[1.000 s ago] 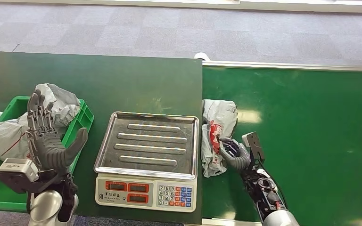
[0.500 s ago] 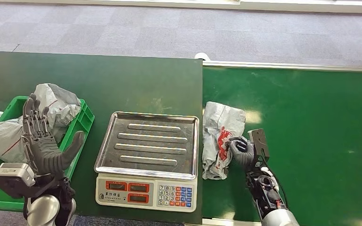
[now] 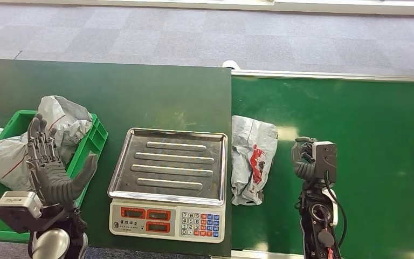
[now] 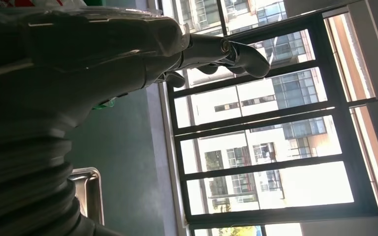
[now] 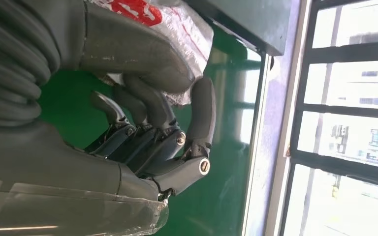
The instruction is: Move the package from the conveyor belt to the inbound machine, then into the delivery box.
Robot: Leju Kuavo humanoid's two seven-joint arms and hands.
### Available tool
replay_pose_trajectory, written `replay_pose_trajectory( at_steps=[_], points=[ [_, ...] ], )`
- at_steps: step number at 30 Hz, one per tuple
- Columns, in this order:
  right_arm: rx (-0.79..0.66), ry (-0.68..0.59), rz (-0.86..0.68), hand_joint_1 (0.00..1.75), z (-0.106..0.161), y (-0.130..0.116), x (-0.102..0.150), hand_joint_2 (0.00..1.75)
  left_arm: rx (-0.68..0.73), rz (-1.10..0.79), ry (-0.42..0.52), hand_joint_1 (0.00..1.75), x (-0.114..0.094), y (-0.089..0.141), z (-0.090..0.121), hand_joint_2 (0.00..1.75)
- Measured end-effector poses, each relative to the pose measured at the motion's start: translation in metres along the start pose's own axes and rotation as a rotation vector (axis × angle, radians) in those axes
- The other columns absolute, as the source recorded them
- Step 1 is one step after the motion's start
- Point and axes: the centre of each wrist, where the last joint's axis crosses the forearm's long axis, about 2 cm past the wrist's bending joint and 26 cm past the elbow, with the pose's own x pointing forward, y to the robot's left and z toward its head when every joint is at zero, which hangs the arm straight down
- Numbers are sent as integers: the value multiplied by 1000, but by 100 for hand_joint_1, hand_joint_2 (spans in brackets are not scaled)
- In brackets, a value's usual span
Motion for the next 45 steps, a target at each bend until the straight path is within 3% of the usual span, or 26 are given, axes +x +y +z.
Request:
replay_pose_trajectory(
  at_steps=[8,20,28,45],
  points=[
    [8,53,68,0,4,2,1,175,-7,9,4,0,0,-2,-2,175],
    [116,206,129,0,-6,5,-37,175,-32,35,-1,0,0,-10,-10,175],
    [164,279,134,0,-9,7,-48,175,-41,44,0,0,-1,-12,-13,175],
    [388,411,96,0,-12,39,-58,175,-66,70,-2,0,-1,-22,-20,175]
  ],
)
